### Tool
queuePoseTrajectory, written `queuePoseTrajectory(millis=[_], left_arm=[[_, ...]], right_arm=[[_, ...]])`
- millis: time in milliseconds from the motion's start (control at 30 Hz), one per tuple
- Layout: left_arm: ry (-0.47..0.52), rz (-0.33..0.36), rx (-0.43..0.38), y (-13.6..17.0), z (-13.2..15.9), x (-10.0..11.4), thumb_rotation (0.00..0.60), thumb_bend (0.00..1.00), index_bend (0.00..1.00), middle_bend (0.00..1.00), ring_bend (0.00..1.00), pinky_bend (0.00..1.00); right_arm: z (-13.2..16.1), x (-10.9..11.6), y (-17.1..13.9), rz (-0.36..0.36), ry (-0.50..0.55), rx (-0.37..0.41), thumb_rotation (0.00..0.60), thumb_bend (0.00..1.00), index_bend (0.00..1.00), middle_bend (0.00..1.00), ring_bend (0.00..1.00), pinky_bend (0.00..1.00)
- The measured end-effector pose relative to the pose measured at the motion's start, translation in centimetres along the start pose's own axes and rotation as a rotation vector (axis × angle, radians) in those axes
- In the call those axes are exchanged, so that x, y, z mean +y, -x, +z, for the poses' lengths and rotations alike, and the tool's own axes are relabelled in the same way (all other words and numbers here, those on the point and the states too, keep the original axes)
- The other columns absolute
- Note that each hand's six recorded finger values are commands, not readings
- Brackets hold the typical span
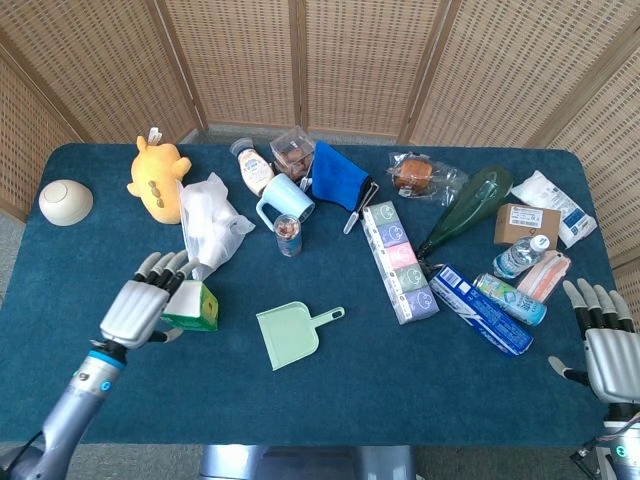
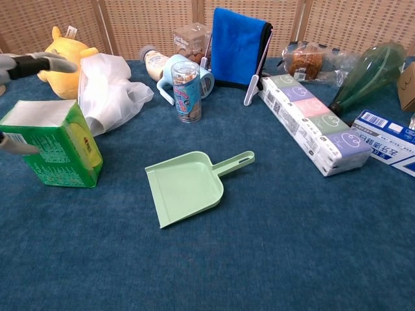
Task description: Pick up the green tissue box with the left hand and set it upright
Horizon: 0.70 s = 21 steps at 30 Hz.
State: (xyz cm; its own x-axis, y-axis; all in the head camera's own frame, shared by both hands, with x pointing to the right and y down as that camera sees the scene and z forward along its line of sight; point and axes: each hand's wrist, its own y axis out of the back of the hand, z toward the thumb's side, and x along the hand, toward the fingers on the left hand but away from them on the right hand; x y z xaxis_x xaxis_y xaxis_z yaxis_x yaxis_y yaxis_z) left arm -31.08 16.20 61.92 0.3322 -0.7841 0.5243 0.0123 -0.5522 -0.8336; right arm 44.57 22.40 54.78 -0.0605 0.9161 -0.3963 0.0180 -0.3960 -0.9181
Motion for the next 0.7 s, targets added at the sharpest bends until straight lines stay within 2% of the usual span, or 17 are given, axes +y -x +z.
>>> queuePoseTrajectory(millis=[100,267,367,567,700], left_arm=[[-0.001,-0.005,-0.005,-0.6,0.8,-0.2,0.600,0.05,0.16,0.14,0.04,0.10],[-0.012,-0.008,-0.003,-1.2,1.3,-0.4,0.600,0.07,0.34,0.33,0.21,0.24],[-0.020,-0.010,-0.005,-1.6,1.8,-0.5,0.600,0.08,0.41,0.41,0.29,0.30],[-0.035,0.011,0.009,-1.8,1.9,-0.4,0.600,0.11,0.47,0.47,0.35,0.36],[-0.036,0.018,0.026,-1.7,1.5,-0.4,0.600,0.12,0.48,0.48,0.36,0.38]], right_arm=[[0.0,0.0,0.0,0.003,0.004,0.000,0.600,0.00,0.00,0.00,0.00,0.02],[0.0,-0.2,0.0,0.019,0.009,0.001,0.600,0.00,0.00,0.00,0.00,0.02],[0.0,-0.4,0.0,0.036,0.014,-0.001,0.600,0.00,0.00,0.00,0.00,0.02],[-0.1,-0.5,0.1,0.049,0.031,-0.003,0.600,0.00,0.00,0.00,0.00,0.02],[-0.1,-0.5,0.1,0.052,0.032,0.000,0.600,0.00,0.00,0.00,0.00,0.02]])
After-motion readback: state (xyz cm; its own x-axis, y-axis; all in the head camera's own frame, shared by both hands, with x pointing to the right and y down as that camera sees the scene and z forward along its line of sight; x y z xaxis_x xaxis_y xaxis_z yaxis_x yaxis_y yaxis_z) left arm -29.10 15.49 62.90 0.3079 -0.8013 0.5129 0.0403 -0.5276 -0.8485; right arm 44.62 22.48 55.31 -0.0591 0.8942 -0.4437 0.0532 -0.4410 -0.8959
